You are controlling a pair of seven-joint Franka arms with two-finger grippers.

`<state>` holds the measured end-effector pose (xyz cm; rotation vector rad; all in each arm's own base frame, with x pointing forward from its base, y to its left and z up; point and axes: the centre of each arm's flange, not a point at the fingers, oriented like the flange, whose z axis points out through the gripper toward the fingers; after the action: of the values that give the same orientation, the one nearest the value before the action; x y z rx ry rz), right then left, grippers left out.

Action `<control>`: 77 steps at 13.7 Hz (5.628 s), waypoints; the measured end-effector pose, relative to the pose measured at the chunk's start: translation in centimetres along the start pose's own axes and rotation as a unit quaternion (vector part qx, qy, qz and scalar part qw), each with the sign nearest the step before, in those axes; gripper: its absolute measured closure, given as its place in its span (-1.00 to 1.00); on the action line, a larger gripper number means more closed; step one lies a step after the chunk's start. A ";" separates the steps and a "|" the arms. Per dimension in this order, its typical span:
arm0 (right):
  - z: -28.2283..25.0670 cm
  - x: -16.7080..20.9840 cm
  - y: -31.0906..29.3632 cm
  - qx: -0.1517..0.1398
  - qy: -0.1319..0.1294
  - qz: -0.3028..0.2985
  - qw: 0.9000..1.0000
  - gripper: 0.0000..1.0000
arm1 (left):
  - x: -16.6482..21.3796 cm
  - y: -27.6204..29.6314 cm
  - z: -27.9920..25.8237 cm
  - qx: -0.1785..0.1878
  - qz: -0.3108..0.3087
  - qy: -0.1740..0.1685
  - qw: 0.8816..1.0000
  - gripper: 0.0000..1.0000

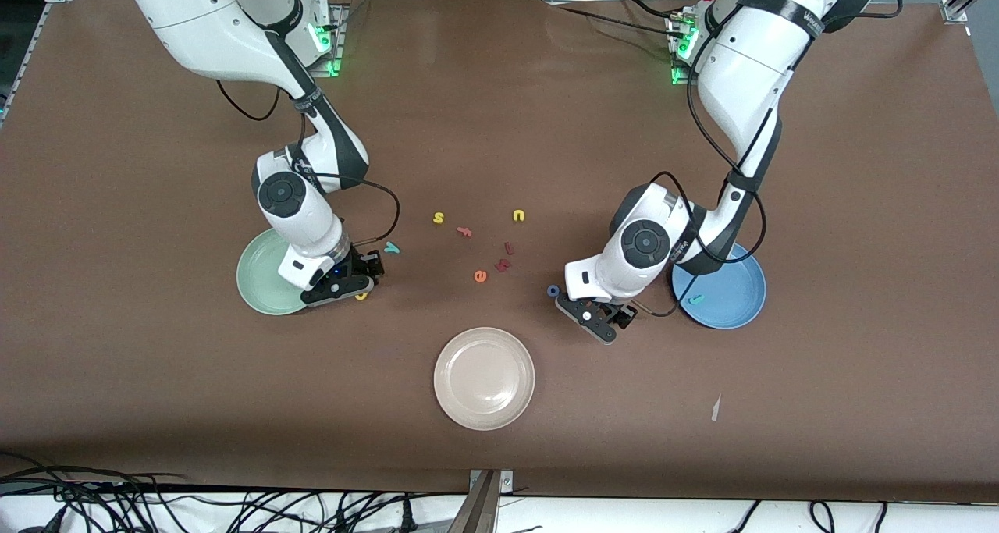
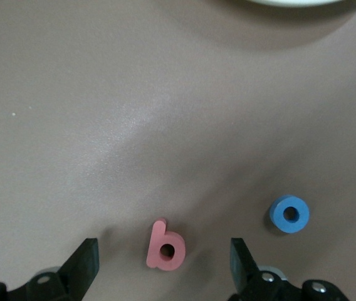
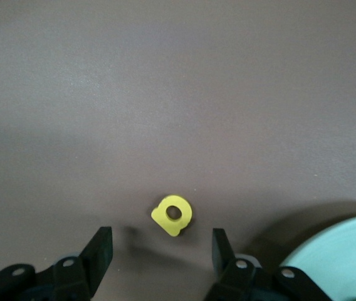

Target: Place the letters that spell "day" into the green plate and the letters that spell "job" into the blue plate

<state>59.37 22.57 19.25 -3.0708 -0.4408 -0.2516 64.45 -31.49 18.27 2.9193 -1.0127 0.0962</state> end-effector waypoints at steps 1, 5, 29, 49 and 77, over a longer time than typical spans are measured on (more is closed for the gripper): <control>0.2 0.0 0.0 0.001 0.005 0.000 1.000 -0.43 | -0.1 0.1 0.4 0.002 0.005 -0.003 1.000 -0.86; 1.6 -0.3 -0.2 0.005 0.012 0.000 1.000 -0.30 | -0.3 0.1 1.2 0.012 0.019 -0.010 1.000 -0.38; -5.8 -1.5 10.0 -0.027 -0.042 -0.045 0.998 0.28 | -11.0 -18.8 -6.1 -0.085 -0.341 -0.142 0.925 -0.73; 0.2 -5.5 -7.3 0.017 -0.023 0.200 0.979 -0.37 | 2.9 7.1 -1.8 -0.016 -0.516 -0.029 0.856 -1.00; -6.1 -1.7 7.9 -0.057 -0.051 0.030 0.997 0.11 | 0.0 -0.9 -5.3 0.057 -0.407 -0.084 0.907 0.45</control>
<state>59.01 14.25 24.91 -3.2138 -0.3488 -0.1235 64.78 -30.48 23.58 3.2192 0.2822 -0.1388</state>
